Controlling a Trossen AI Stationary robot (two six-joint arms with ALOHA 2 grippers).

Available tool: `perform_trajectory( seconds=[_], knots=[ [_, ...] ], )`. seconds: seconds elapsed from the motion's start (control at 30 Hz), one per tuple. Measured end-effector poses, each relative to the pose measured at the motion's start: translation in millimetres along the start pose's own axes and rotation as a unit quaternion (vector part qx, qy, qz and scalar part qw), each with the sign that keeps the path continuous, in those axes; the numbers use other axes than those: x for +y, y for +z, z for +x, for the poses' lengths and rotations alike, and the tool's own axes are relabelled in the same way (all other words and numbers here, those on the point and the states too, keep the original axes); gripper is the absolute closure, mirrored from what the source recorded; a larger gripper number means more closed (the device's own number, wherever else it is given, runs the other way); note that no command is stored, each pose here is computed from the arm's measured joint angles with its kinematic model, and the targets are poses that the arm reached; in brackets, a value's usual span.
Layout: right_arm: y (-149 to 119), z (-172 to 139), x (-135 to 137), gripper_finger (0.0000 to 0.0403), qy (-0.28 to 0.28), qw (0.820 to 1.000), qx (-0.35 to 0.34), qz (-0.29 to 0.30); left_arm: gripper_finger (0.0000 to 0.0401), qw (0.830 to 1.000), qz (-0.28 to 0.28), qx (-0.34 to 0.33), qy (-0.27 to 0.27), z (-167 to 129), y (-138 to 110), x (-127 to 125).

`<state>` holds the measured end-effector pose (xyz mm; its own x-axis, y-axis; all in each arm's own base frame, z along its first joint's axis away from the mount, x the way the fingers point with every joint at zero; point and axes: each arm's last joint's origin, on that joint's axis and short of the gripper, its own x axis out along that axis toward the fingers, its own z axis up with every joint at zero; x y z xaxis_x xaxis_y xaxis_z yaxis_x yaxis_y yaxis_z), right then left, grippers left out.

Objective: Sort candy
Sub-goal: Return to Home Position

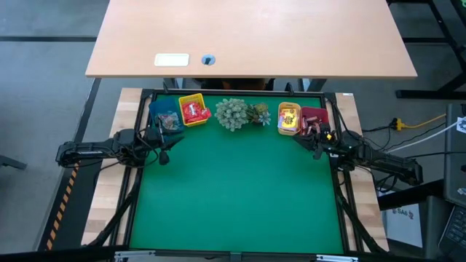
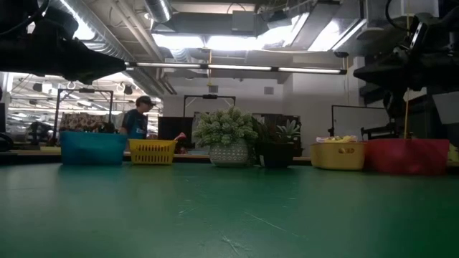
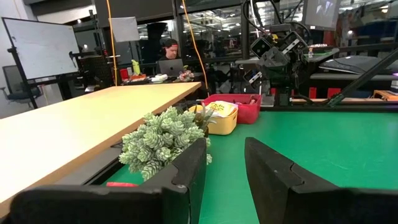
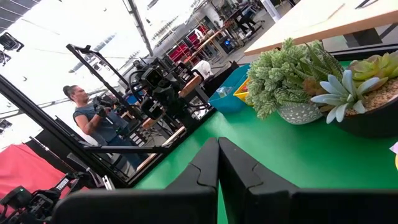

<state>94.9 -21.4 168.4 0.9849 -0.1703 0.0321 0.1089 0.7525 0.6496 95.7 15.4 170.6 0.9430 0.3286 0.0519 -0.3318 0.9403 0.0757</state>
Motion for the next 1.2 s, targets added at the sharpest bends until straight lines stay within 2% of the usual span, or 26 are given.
perform_trajectory(
  seconds=[1.2],
  knots=[
    [-0.5,0.5,-0.5,0.0397,-0.003,1.0,0.003,0.0,0.0303,1.0,0.0,0.0,0.0,0.0,0.0,0.0]
  ],
)
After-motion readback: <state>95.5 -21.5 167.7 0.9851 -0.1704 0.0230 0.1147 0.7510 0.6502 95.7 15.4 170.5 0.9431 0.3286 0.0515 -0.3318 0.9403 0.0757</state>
